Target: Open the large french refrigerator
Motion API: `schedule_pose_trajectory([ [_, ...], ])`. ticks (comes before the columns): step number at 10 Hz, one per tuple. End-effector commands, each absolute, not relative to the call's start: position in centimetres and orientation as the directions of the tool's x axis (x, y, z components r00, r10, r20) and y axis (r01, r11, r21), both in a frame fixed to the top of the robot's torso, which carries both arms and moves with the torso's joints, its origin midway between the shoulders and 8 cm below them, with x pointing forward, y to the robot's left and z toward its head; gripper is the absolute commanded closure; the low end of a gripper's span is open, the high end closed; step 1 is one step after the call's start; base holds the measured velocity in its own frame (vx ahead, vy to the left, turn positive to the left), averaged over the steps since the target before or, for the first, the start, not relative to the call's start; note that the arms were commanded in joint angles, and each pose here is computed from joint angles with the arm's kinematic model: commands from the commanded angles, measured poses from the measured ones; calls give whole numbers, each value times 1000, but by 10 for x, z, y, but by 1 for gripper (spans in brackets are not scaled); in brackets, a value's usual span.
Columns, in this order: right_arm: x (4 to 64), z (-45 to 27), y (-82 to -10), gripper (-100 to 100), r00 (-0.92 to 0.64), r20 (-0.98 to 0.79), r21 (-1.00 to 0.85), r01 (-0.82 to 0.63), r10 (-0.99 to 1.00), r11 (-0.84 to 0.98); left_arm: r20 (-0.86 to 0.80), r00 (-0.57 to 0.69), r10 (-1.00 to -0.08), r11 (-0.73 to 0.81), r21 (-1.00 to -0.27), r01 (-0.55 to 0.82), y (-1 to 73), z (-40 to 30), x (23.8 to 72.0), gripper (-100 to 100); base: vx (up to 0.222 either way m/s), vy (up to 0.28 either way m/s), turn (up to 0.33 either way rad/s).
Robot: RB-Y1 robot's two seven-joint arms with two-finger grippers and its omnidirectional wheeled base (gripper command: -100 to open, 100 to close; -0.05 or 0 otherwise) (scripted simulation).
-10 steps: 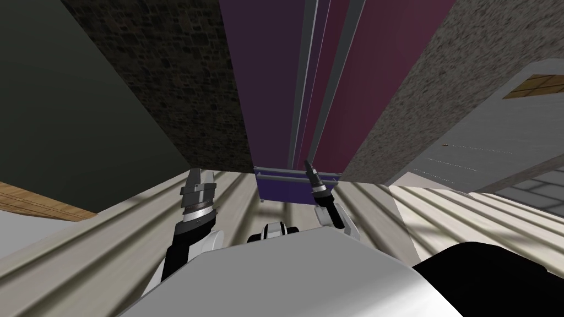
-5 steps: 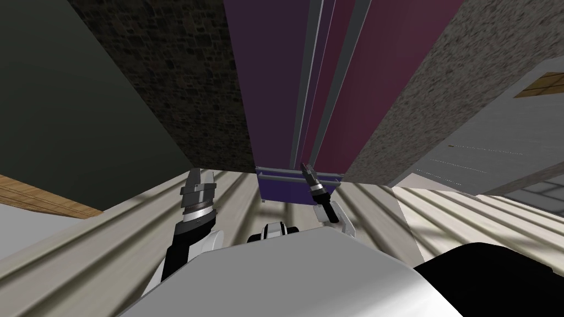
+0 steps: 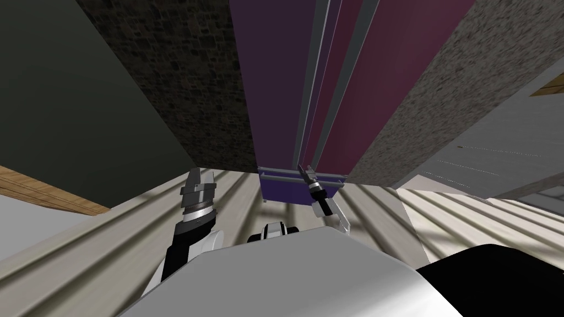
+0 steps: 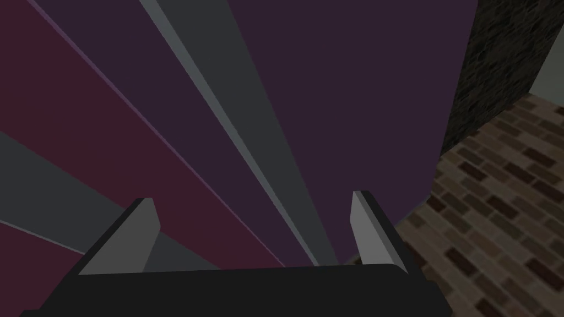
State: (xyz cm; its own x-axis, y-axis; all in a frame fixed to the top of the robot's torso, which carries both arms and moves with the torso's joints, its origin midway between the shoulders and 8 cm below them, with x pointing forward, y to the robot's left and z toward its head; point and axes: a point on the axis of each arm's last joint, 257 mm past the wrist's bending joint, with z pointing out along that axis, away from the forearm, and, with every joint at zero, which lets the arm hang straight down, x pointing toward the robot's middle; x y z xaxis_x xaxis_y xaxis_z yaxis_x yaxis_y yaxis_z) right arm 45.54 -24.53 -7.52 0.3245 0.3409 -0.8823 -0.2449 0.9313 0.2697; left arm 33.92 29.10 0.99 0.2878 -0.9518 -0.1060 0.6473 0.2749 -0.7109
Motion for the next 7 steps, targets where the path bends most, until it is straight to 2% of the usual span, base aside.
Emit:
schedule_pose_trajectory([
  [1, 467, -92, -251, -100, 307, -925, 178, -176, 226, 968, -106, 288, -952, 275, -711, 647, 291, 10, 339, 0, 11, 27, 24],
  [7, 496, -134, -273, -100, 222, -974, -58, -33, -49, 998, -106, 288, -952, 275, -711, 647, 291, 10, 339, 0, 15, 29, 26],
])
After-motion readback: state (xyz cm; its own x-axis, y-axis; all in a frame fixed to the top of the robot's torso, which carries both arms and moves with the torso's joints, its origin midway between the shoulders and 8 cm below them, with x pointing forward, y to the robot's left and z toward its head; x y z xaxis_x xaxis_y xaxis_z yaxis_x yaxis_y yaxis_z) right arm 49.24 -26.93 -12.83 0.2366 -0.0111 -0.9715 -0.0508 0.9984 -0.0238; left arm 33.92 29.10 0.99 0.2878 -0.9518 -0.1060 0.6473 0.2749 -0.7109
